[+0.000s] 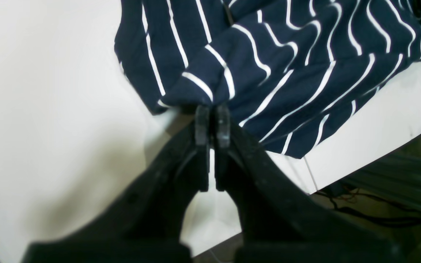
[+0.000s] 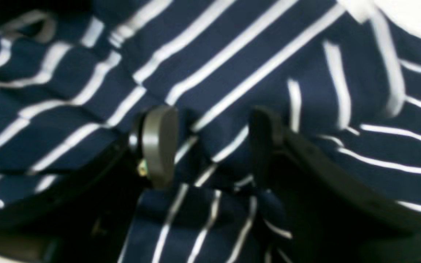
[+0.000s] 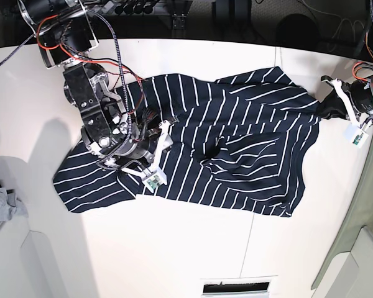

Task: Layout the t-shirt on the table in an organized manner, then fold the t-shirt properly
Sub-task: 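Grasp the shirt edge with the right gripper and drag it outward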

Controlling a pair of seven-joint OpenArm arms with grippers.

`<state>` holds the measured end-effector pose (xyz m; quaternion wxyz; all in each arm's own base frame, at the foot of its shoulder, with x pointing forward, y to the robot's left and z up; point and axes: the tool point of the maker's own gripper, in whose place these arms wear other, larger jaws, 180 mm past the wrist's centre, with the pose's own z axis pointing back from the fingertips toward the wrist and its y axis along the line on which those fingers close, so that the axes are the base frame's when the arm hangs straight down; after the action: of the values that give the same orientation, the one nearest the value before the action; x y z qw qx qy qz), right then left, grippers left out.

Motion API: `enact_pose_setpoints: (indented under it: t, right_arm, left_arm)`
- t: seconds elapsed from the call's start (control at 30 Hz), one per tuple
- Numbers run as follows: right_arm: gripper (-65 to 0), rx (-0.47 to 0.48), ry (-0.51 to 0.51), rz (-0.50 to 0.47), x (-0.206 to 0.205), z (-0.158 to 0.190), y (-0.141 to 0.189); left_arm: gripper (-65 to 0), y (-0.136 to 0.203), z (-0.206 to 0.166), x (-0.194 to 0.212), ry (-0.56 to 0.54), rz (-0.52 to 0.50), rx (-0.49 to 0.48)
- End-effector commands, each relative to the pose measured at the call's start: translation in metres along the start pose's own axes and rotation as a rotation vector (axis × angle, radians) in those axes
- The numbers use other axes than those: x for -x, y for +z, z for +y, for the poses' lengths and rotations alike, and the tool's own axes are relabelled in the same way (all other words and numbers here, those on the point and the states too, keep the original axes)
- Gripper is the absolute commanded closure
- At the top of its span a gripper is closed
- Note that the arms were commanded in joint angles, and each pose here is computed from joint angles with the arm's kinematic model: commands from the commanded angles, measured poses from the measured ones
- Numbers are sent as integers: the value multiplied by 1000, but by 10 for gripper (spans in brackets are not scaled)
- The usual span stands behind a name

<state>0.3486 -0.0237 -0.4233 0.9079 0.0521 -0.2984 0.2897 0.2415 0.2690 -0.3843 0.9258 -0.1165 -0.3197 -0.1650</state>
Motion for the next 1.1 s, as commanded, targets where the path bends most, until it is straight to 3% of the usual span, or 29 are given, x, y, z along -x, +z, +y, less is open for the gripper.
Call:
enact_pose_setpoints:
  t: [0.0,0.2,0.37,0.43,0.6,0.8,0.97,1.07]
  right_arm:
    - [-314,43,-18,-44,-17,-14,6]
    - [-314,271,-117,-73,-20,-68,20]
    - [-312,311,-216,-220,-36,-100,31]
    - [-312,308,-249,-259,-40,-108,34]
    - [-312,263,-300,-226,-24,-112,19]
    - [-312,110,-364,-137,5,-83,-20]
    - [-309,34,-355,-120,7,-59,-31]
    - [-198,23,-362,-136,0,-55,-30]
  left_arm:
    - [0,6,5,-12,-21,-33,-8]
    - [0,6,4,-8,-17,-24,-5]
    - [0,7,0,-2,-3,-18,8]
    - [0,7,0,-2,-2,-19,8]
    - [0,7,0,-3,2,-23,12]
    - [0,7,-1,-4,5,-27,15]
    - [0,7,-1,-5,6,-32,16]
    - [0,7,-2,-5,9,-35,19]
